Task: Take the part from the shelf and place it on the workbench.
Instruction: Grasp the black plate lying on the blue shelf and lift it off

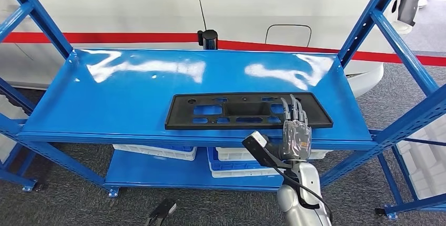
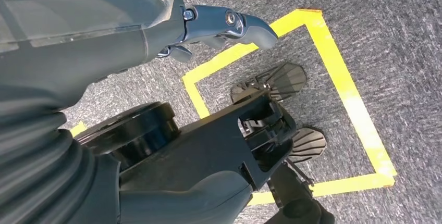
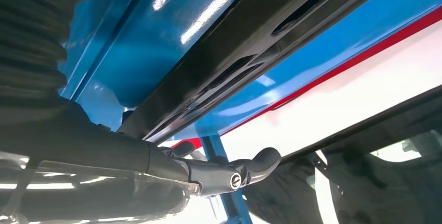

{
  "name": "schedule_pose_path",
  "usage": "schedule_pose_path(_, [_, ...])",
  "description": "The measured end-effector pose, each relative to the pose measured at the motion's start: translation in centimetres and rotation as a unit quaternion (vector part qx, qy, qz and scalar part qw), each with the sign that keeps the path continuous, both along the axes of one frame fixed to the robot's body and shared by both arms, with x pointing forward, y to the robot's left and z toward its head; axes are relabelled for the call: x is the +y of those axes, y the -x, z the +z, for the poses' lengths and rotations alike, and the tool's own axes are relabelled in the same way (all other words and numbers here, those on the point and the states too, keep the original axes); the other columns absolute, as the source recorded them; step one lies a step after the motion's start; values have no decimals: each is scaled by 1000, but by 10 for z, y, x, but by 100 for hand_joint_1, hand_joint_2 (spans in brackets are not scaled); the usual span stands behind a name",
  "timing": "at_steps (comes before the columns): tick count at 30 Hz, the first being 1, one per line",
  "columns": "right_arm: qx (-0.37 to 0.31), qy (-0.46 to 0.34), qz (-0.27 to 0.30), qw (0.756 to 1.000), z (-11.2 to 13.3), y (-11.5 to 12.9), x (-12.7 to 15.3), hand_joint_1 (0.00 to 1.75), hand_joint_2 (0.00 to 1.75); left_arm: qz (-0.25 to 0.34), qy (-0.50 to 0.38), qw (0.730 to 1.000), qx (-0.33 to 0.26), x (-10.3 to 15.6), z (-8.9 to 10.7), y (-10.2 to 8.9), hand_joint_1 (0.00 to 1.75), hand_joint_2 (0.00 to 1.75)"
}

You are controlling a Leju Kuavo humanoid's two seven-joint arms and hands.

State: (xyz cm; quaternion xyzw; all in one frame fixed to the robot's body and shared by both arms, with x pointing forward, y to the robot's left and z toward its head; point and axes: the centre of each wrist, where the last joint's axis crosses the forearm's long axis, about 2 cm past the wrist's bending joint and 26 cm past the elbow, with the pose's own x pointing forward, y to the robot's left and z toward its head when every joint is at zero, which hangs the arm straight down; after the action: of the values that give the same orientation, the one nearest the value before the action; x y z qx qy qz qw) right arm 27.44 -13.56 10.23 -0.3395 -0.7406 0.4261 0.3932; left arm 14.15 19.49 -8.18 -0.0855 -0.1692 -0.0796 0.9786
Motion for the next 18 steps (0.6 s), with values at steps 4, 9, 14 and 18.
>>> schedule_pose_path(4, [1, 2, 1, 1000, 1, 0, 3, 0, 175, -3, 2, 1000, -6, 0, 0, -1, 0, 131])
schedule_pose_path(9, [2, 12, 2, 1000, 2, -1, 6, 0, 175, -16, -10, 999, -43, -2, 1, -2, 0, 175])
schedule_pose_path(14, [1, 18, 2, 1000, 2, -2, 7, 0, 175, -18, -44, 994, -98, -5, 2, -4, 0, 175])
schedule_pose_path(18, [0, 21, -1, 1000, 3, -4, 8, 0, 175, -30, -96, 984, -144, -7, 5, -8, 0, 175])
